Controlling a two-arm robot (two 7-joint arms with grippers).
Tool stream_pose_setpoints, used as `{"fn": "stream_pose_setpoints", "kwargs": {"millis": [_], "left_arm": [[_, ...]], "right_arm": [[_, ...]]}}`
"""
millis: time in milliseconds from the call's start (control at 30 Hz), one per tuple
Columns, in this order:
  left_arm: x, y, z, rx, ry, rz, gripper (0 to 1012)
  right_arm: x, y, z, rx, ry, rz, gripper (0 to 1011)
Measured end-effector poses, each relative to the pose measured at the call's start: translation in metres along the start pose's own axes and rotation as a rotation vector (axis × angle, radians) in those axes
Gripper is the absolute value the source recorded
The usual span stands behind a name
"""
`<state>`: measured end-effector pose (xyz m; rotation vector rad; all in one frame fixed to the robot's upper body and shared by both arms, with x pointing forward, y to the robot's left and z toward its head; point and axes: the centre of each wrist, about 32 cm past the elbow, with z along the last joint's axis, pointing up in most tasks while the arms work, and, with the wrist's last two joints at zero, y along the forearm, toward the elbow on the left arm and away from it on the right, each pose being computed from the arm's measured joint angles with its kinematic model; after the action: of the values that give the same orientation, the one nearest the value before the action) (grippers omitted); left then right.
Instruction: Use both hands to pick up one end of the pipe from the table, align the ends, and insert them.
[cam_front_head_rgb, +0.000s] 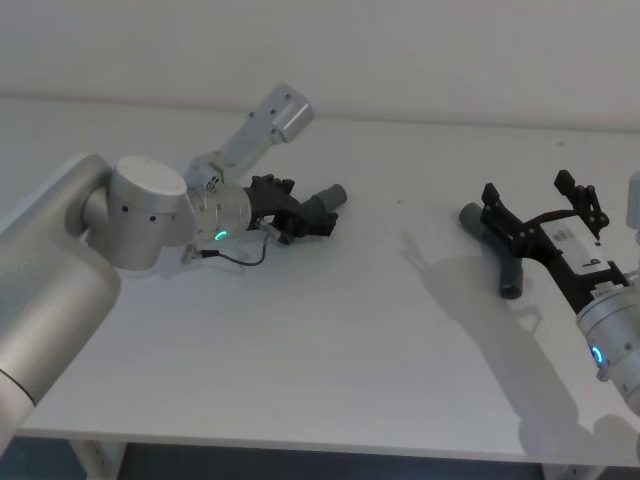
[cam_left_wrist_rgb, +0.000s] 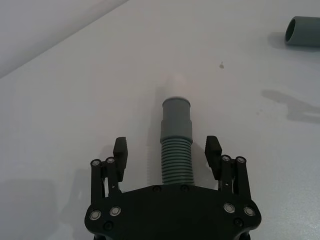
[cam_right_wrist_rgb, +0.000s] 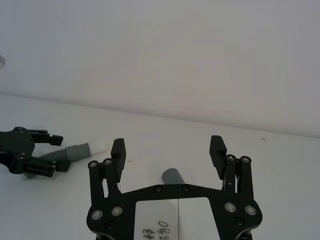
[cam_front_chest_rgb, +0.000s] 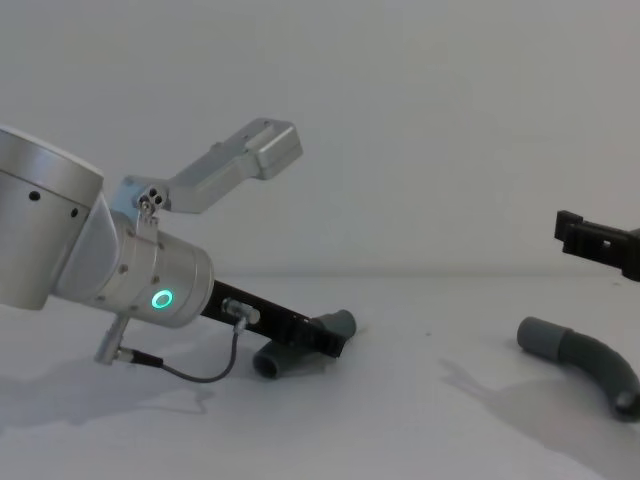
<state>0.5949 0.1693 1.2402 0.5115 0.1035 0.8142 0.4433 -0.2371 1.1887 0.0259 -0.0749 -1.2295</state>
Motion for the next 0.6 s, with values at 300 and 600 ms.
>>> {"fn": "stream_pose_setpoints", "kwargs": {"millis": [300, 600], "left_arm": [[-0.0005, 0.0004, -0.0005, -0.003, 0.002, -0.002, 745], [-0.0008, 0.0005, -0.0008, -0.004, 0.002, -0.003, 495]], "right_arm": [[0.0, 0.0, 0.0, 0.0, 0.0, 0.0, 1000], [0.0, 0.0, 0.0, 0.0, 0.0, 0.0, 1000]]}}
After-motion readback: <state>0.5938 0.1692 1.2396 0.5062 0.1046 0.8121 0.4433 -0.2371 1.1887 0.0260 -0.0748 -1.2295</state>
